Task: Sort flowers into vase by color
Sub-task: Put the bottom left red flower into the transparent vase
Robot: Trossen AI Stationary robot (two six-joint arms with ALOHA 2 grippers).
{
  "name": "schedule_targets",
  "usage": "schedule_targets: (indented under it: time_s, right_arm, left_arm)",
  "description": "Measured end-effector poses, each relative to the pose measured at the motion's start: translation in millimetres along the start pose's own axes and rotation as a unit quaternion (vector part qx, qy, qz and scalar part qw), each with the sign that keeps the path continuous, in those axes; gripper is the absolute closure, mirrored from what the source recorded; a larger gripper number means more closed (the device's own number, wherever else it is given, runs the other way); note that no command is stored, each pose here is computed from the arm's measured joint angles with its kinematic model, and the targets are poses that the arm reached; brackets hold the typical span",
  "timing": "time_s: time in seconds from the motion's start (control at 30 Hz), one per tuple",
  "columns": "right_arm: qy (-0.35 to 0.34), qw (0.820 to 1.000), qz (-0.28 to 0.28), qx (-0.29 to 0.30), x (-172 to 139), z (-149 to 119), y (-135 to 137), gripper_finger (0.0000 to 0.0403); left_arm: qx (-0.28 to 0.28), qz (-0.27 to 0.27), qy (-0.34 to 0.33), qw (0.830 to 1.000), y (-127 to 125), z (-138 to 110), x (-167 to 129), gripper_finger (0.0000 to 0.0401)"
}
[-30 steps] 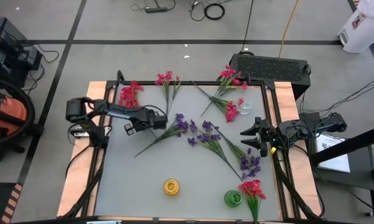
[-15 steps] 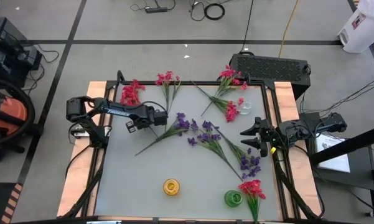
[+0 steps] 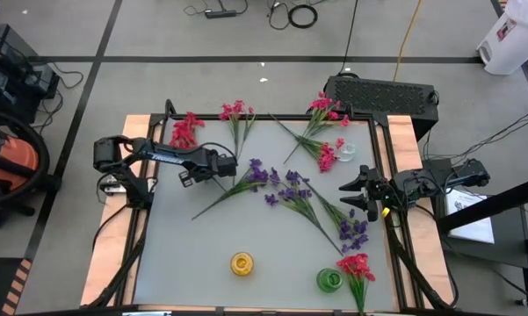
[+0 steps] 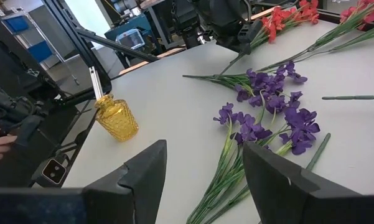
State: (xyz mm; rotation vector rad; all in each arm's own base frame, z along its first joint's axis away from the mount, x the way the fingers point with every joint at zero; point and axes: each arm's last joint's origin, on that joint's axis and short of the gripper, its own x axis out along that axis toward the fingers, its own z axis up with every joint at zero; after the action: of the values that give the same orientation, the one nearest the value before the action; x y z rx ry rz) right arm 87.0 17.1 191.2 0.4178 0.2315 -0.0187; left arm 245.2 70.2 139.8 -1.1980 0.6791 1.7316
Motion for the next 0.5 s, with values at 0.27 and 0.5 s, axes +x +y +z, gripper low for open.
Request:
schedule_targets:
  time_s: [0.27,0.5]
  right_arm:
    - [0.0,1.0,0.0,0.0,0.0,0.0,0.0,0.02]
    - [0.0,1.0,0.0,0.0,0.0,0.0,0.0,0.02]
  left_arm:
    - [0.0,-0.001,0.001,1.0,-0.2,-0.1,0.0,0.0261]
    - [0.022,-0.008,0.005,1.0,-1.7,-0.6,0.0,0.0321]
